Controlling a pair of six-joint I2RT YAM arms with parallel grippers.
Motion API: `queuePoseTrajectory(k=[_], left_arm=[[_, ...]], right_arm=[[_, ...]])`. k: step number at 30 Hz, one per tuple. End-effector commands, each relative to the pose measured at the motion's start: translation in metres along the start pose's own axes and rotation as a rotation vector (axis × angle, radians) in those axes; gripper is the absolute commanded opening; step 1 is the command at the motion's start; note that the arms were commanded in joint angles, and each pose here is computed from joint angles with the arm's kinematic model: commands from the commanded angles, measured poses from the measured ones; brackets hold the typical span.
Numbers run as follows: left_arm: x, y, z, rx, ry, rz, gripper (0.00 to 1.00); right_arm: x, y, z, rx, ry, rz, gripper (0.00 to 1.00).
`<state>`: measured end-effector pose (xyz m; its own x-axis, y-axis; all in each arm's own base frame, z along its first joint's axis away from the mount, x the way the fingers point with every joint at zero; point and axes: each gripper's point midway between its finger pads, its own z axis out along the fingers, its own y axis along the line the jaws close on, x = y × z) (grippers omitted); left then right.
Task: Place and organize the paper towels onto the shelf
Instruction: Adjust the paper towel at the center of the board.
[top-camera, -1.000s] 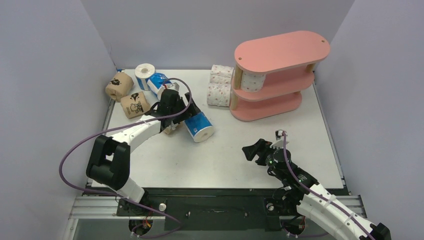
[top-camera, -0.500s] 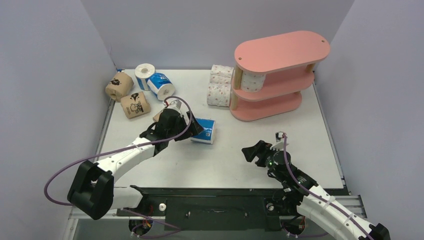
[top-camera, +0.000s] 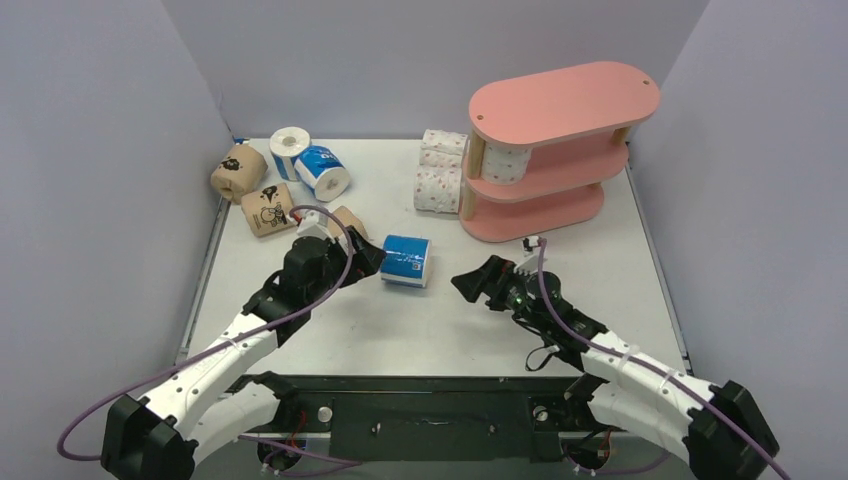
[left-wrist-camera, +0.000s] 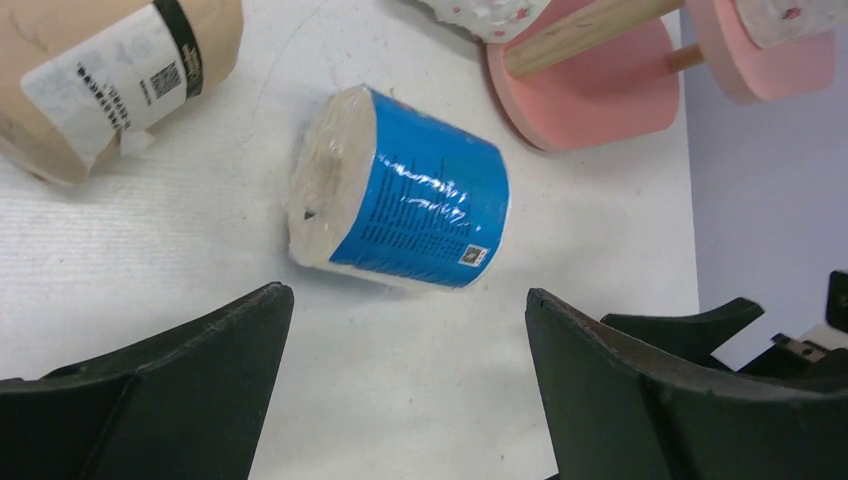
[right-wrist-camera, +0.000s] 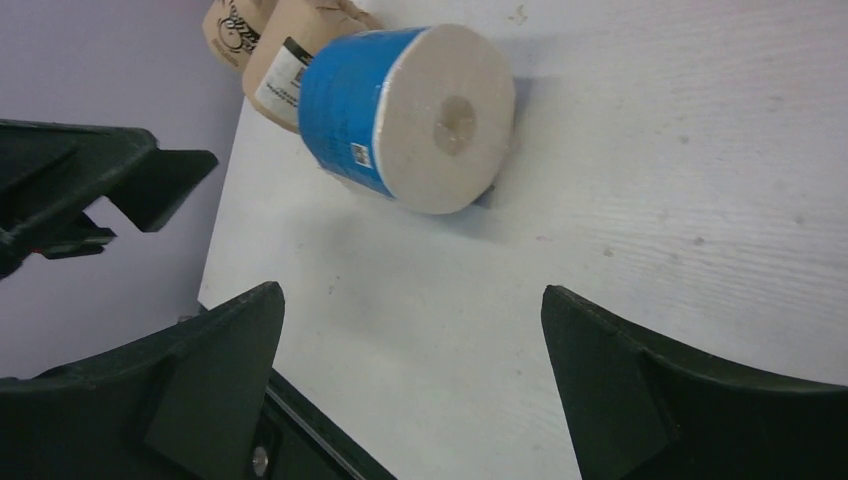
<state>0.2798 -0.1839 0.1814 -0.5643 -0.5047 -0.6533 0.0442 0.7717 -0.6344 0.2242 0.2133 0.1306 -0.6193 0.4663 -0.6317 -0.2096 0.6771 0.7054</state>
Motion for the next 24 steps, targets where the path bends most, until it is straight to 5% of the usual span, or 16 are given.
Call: queuePoseTrajectory(k=[1,24], left_arm=[[0.005,0.017,-0.005,-0.050,-0.007,-0.024,0.86],[0.024,0.041,-0.031,-0.086,0.025,-0.036,0.86]], right_arm=[[-0.025,0.076,0.023,-0.263,-0.006,-0.016,0.97],[-0.007,0.086,0.114,-0.319,0.060,0.062,0.86]])
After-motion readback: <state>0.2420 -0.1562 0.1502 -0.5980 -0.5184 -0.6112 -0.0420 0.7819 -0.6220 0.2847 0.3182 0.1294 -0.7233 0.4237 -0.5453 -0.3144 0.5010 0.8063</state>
